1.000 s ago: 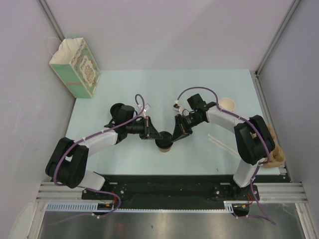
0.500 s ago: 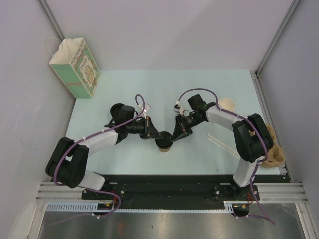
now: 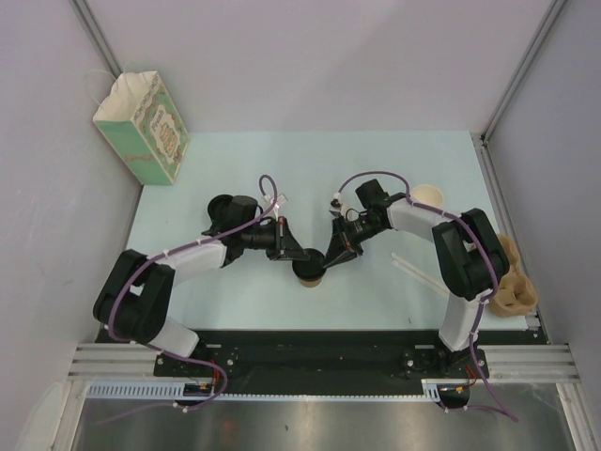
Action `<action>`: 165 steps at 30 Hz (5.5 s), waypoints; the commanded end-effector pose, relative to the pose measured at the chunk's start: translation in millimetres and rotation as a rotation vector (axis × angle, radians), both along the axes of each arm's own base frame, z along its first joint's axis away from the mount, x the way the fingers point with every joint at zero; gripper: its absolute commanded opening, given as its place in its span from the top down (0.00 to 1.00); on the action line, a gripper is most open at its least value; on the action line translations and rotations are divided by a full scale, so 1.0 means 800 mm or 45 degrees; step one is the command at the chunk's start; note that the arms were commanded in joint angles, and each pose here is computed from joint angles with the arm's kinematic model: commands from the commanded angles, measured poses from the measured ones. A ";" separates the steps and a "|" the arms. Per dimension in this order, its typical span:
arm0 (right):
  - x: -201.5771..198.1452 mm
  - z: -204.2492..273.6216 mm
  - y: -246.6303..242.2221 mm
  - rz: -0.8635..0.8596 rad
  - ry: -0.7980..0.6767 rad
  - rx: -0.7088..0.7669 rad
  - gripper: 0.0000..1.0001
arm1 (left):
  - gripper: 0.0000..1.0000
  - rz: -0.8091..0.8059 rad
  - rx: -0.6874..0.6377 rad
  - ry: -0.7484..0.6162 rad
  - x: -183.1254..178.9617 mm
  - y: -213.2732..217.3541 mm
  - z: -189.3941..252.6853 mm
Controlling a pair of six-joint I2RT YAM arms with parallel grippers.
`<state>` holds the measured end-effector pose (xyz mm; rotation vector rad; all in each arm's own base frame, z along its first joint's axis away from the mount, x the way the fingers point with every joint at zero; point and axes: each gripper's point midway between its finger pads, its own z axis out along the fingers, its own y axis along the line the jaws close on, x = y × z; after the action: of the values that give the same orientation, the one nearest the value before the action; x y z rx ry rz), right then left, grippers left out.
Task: Pack the takeout coffee
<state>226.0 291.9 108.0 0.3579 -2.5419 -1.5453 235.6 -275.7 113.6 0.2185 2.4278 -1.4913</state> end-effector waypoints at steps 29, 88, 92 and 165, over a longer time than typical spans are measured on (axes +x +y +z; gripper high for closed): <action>0.021 -0.079 -0.021 -0.077 -0.065 -0.265 0.88 | 1.00 0.048 0.266 0.208 -0.005 0.018 -0.107; 0.046 0.052 0.055 -0.022 -0.364 0.106 0.71 | 0.96 -0.155 -0.045 -0.049 -0.043 -0.001 0.006; 0.052 0.029 0.052 -0.041 -0.327 0.054 0.75 | 0.98 -0.144 0.002 -0.031 -0.041 0.001 -0.006; 0.063 0.067 -0.009 -0.061 -0.462 -0.043 0.59 | 0.42 0.057 0.083 -0.074 -0.005 0.036 0.017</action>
<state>272.6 289.2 149.2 0.5818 -2.8308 -1.5670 210.3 -238.6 111.7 0.1954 2.5151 -1.3557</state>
